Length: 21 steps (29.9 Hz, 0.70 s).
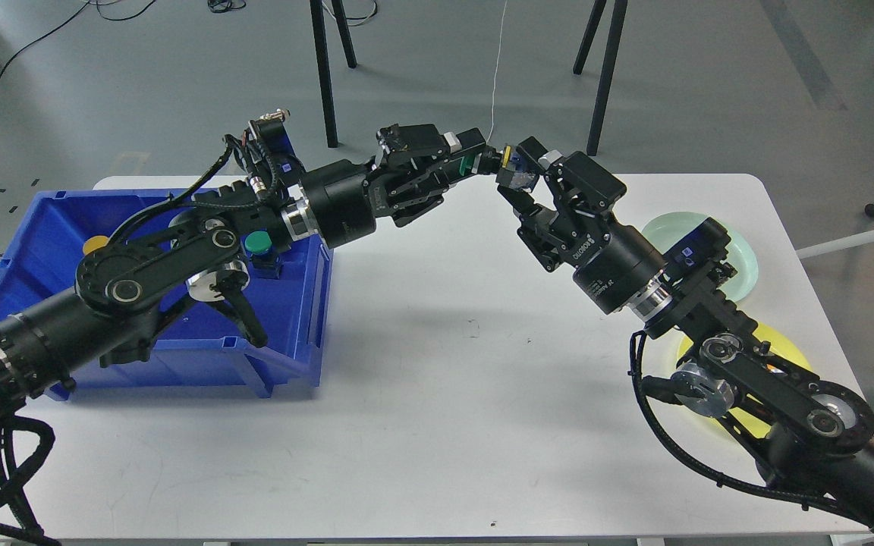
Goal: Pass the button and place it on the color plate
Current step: 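Grasp the green button with the right gripper and open the left gripper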
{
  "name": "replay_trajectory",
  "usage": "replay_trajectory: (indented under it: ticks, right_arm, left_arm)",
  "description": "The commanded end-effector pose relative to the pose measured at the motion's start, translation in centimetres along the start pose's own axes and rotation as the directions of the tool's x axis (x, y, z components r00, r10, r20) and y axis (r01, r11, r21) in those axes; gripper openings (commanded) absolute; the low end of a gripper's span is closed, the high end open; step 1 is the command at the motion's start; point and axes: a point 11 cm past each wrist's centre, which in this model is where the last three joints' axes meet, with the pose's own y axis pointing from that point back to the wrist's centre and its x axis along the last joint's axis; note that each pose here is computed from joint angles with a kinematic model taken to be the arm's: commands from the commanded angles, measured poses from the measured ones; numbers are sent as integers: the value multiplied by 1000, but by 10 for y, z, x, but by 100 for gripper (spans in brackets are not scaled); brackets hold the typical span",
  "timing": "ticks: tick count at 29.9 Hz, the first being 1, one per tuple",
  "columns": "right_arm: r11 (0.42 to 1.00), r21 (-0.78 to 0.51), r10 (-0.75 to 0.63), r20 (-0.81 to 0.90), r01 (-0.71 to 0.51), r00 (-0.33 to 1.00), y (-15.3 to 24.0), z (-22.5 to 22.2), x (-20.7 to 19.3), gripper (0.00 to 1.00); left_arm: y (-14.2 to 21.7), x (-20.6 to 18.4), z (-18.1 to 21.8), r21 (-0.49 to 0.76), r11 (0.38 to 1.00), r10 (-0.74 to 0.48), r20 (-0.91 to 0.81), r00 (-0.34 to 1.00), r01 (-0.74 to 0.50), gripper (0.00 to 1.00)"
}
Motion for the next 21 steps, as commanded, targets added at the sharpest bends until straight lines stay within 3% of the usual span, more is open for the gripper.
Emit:
replay_trajectory:
  ticks: [1, 4, 8, 13, 19, 21]
  right_arm:
    - [1000, -1, -3, -4, 3, 1000, 1, -1, 1, 39]
    - [1000, 0, -3, -6, 3, 1000, 1, -2, 2, 16]
    - [1000, 1, -1, -7, 1, 1000, 1, -2, 2, 2]
    - [1000, 1, 2, -7, -2, 1000, 1, -2, 2, 1]
    - [1000, -6, 7, -1, -7, 1000, 4, 0, 2, 1]
    - [1000, -9, 8, -1, -8, 1000, 5, 1, 3, 1]
  left_arm:
    - [0, 0, 0, 0, 1000, 0, 0, 1000, 0, 17]
    - [0, 0, 0, 0, 1000, 0, 0, 1000, 0, 17]
    - [0, 0, 0, 0, 1000, 0, 0, 1000, 0, 18]
    - [0, 0, 0, 0, 1000, 0, 0, 1000, 0, 24]
    - [-2, -2, 0, -3, 1000, -5, -3, 1000, 5, 60]
    - [-3, -3, -1, -4, 1000, -6, -6, 1000, 6, 62]
